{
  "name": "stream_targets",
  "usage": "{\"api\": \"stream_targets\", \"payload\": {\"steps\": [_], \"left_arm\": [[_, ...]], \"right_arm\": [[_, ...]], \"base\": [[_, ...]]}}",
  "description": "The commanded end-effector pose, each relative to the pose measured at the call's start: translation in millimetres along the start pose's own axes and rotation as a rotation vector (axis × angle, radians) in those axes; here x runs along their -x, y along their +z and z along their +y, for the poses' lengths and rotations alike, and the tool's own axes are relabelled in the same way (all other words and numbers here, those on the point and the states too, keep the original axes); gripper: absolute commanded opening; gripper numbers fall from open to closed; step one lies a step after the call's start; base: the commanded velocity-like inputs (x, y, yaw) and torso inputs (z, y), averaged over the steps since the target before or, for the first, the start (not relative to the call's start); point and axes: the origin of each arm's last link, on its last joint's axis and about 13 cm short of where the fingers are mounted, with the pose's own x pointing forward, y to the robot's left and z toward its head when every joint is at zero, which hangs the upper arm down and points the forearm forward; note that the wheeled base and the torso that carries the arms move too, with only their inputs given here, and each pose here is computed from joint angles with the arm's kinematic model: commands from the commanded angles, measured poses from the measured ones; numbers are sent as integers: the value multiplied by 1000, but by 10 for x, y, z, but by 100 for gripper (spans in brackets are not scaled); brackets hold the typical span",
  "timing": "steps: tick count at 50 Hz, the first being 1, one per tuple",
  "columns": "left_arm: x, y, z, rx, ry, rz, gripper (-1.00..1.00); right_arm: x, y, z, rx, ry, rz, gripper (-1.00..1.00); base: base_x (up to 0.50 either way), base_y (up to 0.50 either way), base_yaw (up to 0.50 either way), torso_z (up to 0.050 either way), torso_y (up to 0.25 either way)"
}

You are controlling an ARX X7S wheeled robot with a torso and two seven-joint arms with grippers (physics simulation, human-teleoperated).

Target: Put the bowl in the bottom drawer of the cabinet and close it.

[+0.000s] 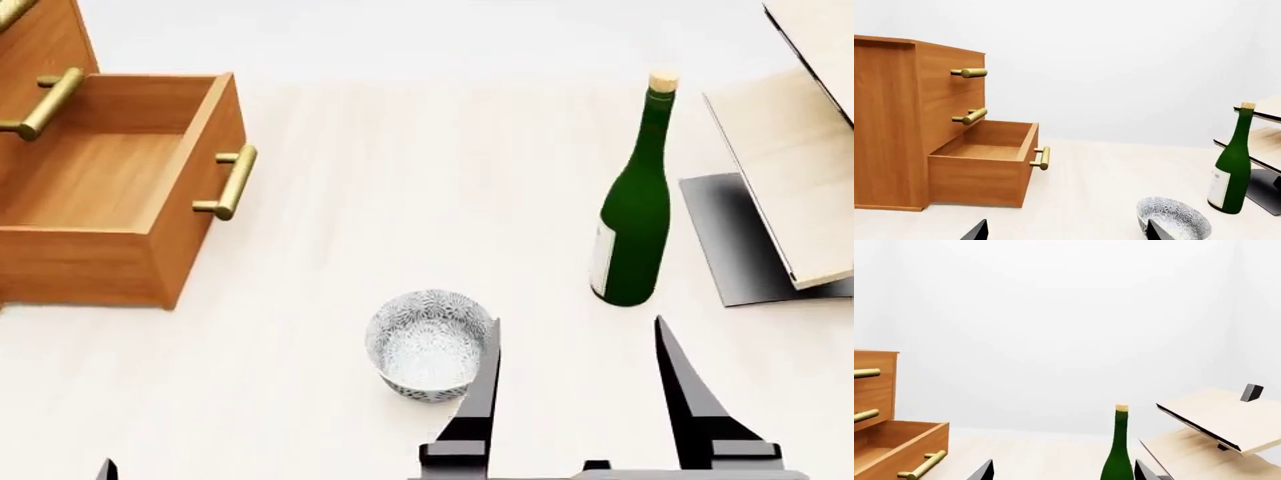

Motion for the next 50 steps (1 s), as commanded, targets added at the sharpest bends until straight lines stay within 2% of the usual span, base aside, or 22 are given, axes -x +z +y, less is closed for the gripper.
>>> {"api": "stream_targets", "payload": {"steps": [1, 28, 31, 33, 34, 50], "left_arm": [[12, 2, -3, 5, -3, 2, 100], [13, -30, 16, 6, -1, 3, 100], [12, -30, 16, 7, -2, 4, 100], [12, -32, 17, 8, -1, 3, 100], [11, -28, 16, 9, -1, 4, 100], [8, -7, 16, 12, 1, 1, 100]], "right_arm": [[2, 3, -11, -5, -5, 5, 100], [14, -25, -26, -18, -24, 10, 100], [31, -25, -38, -43, -32, 0, 100], [24, -41, -43, 16, -42, 15, 100], [28, -32, -41, -6, -38, 11, 100], [27, -38, -37, 3, -28, 23, 100]], "base": [[500, 0, 0, 0, 0], [500, 0, 0, 0, 1], [0, 0, 0, 0, 0], [0, 0, 0, 0, 0], [0, 0, 0, 0, 0], [0, 500, 0, 0, 0]]}}
